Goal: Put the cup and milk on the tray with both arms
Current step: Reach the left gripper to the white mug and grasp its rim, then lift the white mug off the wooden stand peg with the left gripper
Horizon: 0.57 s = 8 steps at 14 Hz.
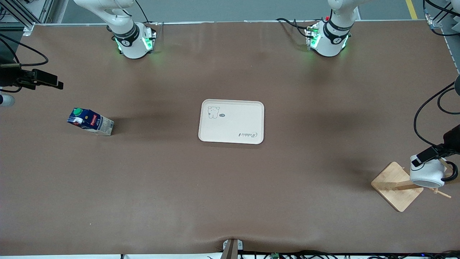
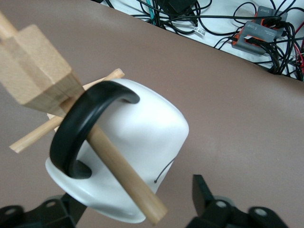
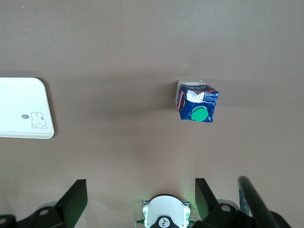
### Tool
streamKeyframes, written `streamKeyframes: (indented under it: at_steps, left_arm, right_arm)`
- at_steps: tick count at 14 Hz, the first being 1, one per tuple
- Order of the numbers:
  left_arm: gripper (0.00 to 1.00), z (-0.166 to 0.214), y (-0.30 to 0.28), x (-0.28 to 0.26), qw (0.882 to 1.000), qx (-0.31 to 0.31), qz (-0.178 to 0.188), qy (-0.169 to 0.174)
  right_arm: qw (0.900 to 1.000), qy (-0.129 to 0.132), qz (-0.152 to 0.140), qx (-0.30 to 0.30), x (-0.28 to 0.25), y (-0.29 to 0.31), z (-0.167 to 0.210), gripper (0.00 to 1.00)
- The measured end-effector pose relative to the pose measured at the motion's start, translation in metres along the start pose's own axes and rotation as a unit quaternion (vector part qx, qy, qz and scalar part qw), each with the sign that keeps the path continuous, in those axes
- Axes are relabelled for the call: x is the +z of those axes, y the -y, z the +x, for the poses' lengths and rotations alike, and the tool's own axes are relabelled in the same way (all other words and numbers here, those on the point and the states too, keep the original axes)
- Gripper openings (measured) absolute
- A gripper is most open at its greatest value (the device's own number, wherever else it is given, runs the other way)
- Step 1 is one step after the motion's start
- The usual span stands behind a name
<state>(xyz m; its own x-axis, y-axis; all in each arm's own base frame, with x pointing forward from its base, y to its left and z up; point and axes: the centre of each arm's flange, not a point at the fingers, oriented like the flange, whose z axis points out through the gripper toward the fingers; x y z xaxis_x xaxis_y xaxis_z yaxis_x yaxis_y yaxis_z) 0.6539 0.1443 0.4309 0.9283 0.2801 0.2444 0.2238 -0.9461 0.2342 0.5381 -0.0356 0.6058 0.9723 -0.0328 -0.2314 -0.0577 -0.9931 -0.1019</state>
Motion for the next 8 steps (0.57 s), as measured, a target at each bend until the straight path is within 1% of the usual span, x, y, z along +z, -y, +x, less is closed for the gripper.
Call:
streamKeyframes:
  at_steps: [1, 2, 3, 4, 5, 6, 7, 8]
  left_arm:
    - [0.81, 0.000, 0.000, 0.001, 1.000, 0.001, 0.000, 0.001]
    - [0.81, -0.001, 0.000, 0.003, 1.000, 0.005, 0.000, 0.002]
    - [0.76, -0.001, 0.001, 0.004, 1.000, 0.014, 0.000, 0.004]
    - [0.76, -0.002, 0.001, 0.006, 1.000, 0.021, 0.000, 0.005]
    - [0.72, -0.002, 0.002, 0.008, 1.000, 0.026, -0.001, 0.007]
    - [0.70, -0.002, 0.003, 0.010, 1.000, 0.029, -0.001, 0.008]
    - [0.62, -0.002, 0.004, 0.012, 0.999, 0.031, -0.001, 0.010]
    - [0.56, -0.003, 0.004, 0.013, 0.999, 0.031, -0.001, 0.011]
  right_arm:
    - [1.000, 0.000, 0.000, 0.000, 0.000, 0.000, 0.000, 1.00]
    - [1.000, 0.000, 0.000, 0.000, 0.000, 0.000, 0.000, 1.00]
    - [1.000, 0.000, 0.000, 0.000, 0.000, 0.000, 0.000, 1.00]
    - [1.000, 0.000, 0.000, 0.000, 0.000, 0.000, 0.000, 1.00]
    - [1.000, -0.001, 0.000, 0.000, 0.000, 0.000, 0.000, 1.00]
    - [1.000, -0.001, 0.000, 0.000, 0.000, 0.000, 0.000, 1.00]
    - [1.000, -0.001, 0.000, 0.000, 0.000, 0.000, 0.000, 1.00]
    - [1.000, -0.001, 0.000, 0.000, 0.000, 0.000, 0.000, 1.00]
